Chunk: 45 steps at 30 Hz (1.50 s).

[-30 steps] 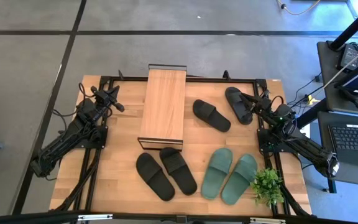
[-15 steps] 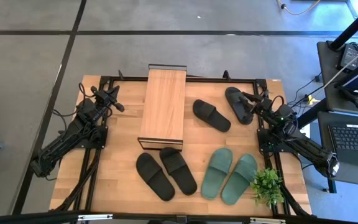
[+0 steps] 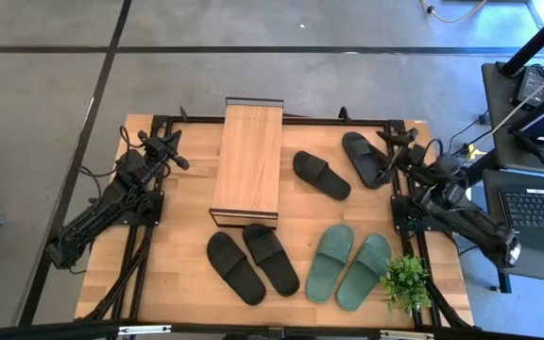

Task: Pick and place slides into the shelf
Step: Put the green slide on the shelf

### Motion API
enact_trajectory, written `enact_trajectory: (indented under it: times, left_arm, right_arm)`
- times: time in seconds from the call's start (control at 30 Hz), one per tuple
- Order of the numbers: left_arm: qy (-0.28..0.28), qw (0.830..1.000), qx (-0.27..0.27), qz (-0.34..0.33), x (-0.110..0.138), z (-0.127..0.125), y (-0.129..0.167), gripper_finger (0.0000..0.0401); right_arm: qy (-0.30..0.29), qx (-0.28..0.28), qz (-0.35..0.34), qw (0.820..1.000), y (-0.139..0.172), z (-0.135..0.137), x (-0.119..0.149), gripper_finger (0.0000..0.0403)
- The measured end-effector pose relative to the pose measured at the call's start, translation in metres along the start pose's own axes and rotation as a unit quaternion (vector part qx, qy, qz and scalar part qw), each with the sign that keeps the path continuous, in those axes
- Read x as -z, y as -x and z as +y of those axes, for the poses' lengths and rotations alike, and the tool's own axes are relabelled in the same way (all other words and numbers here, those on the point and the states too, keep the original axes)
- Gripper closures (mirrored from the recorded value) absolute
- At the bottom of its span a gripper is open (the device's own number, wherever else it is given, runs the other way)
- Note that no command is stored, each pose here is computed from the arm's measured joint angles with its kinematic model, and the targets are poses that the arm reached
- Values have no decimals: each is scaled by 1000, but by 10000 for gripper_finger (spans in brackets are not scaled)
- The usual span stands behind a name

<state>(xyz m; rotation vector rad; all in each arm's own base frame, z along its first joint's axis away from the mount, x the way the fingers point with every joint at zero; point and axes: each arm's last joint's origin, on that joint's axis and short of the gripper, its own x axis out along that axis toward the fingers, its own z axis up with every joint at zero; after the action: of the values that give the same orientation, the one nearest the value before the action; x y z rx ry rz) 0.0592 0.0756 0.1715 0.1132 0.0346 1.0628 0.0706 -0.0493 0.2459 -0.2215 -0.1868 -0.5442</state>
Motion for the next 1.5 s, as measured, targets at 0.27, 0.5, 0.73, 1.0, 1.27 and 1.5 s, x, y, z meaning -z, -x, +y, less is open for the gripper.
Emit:
enact_trajectory:
  times: [0.27,0.5,0.73,1.0,1.27,1.5]
  left_arm:
    - [2,1000,0,0,0,0,0,401]
    - [2,1000,0,0,0,0,0,401]
    - [2,1000,0,0,0,0,0,401]
    - [2,1000,0,0,0,0,0,401]
    - [2,1000,0,0,0,0,0,401]
    - [1,1000,0,0,0,0,0,401]
  right_arm:
    - [55,-104,130,984,-43,3,-62,200]
    - [30,-207,291,934,-88,23,-86,210]
    - [-82,-187,490,848,-110,57,-79,223]
    - [-203,-109,637,735,-110,100,-58,233]
    - [-314,-103,725,605,-94,143,-56,234]
    - [-261,-167,726,614,-87,160,-55,234]
